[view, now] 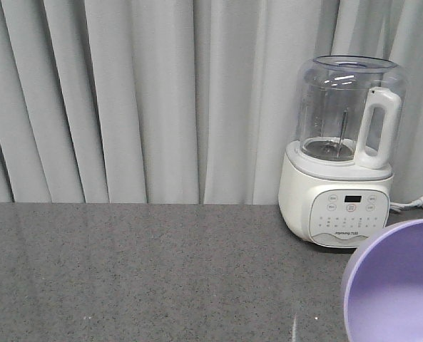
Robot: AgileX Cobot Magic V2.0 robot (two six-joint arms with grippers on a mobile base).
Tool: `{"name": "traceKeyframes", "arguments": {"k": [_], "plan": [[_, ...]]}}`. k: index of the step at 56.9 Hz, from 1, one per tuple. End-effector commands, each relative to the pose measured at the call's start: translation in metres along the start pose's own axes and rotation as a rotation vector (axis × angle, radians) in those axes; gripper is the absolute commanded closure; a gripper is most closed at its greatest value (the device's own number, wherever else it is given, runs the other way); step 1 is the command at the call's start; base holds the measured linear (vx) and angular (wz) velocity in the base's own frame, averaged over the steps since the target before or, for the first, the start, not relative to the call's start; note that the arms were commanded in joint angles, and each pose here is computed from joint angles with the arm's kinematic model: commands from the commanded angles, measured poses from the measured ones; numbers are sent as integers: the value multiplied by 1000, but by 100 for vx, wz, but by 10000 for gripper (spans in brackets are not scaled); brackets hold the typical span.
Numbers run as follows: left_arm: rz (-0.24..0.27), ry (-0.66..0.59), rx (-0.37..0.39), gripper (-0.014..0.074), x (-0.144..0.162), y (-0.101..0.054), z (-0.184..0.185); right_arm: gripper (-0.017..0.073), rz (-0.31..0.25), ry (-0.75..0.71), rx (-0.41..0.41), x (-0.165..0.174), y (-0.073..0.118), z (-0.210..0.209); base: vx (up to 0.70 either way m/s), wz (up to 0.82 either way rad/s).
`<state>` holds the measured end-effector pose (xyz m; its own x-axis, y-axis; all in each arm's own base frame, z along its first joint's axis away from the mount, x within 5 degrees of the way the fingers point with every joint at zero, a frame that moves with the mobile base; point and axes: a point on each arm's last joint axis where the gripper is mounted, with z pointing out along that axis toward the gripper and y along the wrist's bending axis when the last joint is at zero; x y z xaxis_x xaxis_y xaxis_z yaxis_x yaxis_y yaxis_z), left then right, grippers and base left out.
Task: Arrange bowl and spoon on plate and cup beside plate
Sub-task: 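Grasp the lavender bowl rim with the right gripper and lift it, then drive the base, holding spoon and bowl, to the pale blue plate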
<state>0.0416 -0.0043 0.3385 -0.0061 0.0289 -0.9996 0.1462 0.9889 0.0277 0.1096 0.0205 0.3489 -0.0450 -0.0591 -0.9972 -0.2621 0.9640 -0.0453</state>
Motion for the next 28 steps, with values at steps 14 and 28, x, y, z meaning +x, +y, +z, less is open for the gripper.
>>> {"name": "traceKeyframes", "arguments": {"k": [14,28], "plan": [[-2,-79,6,600,-12,0,0,568,17,-58,37,-12,-3,-2,0,0],[-2,-79,6,600,-12,0,0,568,19,-50,37,-11,-4,0,0,0]]}}
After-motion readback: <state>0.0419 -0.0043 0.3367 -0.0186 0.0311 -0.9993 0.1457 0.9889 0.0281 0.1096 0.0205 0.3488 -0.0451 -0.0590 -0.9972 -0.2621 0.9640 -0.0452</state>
